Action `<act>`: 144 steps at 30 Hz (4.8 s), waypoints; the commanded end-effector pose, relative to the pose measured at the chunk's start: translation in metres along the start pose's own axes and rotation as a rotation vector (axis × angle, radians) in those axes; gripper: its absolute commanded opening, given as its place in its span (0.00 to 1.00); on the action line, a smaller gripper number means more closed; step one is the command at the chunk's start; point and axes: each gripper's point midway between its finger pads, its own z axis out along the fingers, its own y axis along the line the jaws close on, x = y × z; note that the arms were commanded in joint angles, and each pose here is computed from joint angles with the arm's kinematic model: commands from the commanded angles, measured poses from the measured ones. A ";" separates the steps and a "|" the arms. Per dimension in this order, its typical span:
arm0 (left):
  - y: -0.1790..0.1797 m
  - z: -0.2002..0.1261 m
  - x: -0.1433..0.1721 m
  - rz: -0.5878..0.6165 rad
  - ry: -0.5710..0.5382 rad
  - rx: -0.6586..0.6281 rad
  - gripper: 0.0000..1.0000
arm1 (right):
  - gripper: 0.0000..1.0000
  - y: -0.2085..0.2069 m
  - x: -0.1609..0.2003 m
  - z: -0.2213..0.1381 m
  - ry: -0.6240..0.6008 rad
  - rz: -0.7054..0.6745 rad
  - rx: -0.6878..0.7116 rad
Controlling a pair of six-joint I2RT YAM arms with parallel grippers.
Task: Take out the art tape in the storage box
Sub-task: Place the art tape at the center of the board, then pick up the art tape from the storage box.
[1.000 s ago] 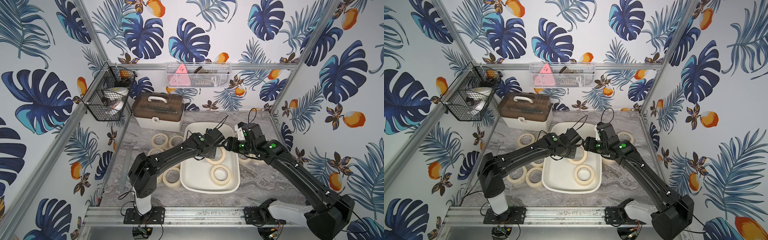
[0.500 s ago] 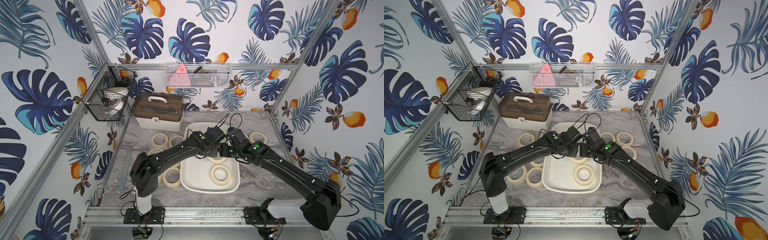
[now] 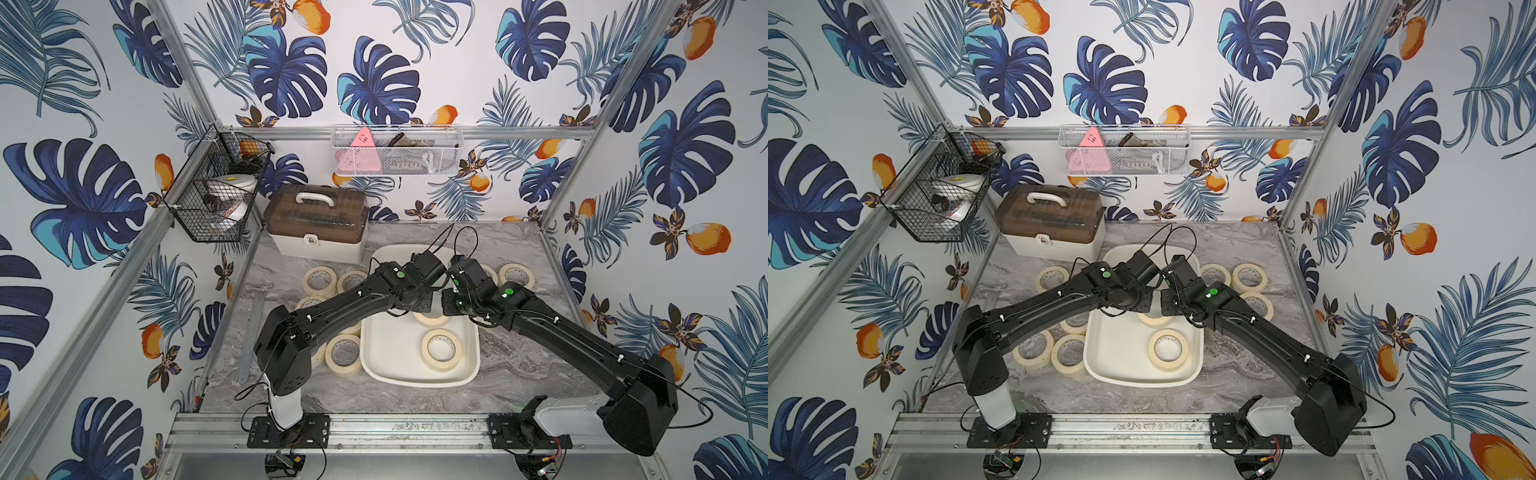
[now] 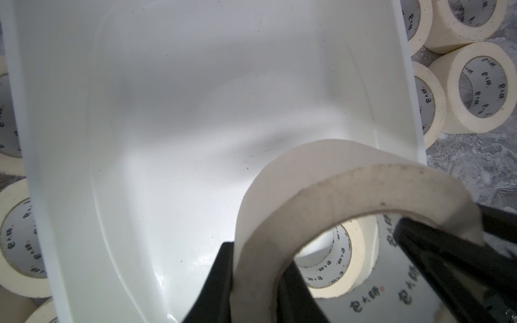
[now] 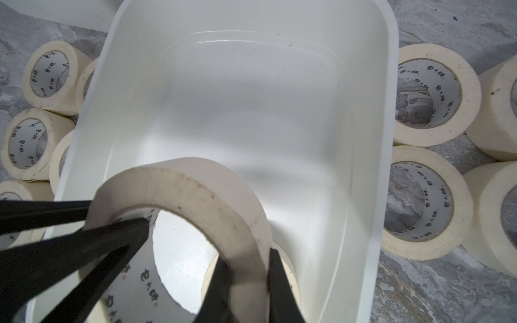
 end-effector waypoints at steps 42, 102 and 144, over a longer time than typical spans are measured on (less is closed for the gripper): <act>0.040 -0.055 -0.004 0.017 -0.229 0.081 0.86 | 0.00 -0.215 0.102 -0.043 0.029 0.855 0.614; 0.060 -0.036 0.012 0.004 -0.183 0.031 0.87 | 0.29 -0.184 0.149 0.038 0.294 0.776 0.421; -0.034 0.068 0.100 0.185 0.065 0.193 0.79 | 0.73 -0.154 0.043 -0.060 0.024 0.525 0.183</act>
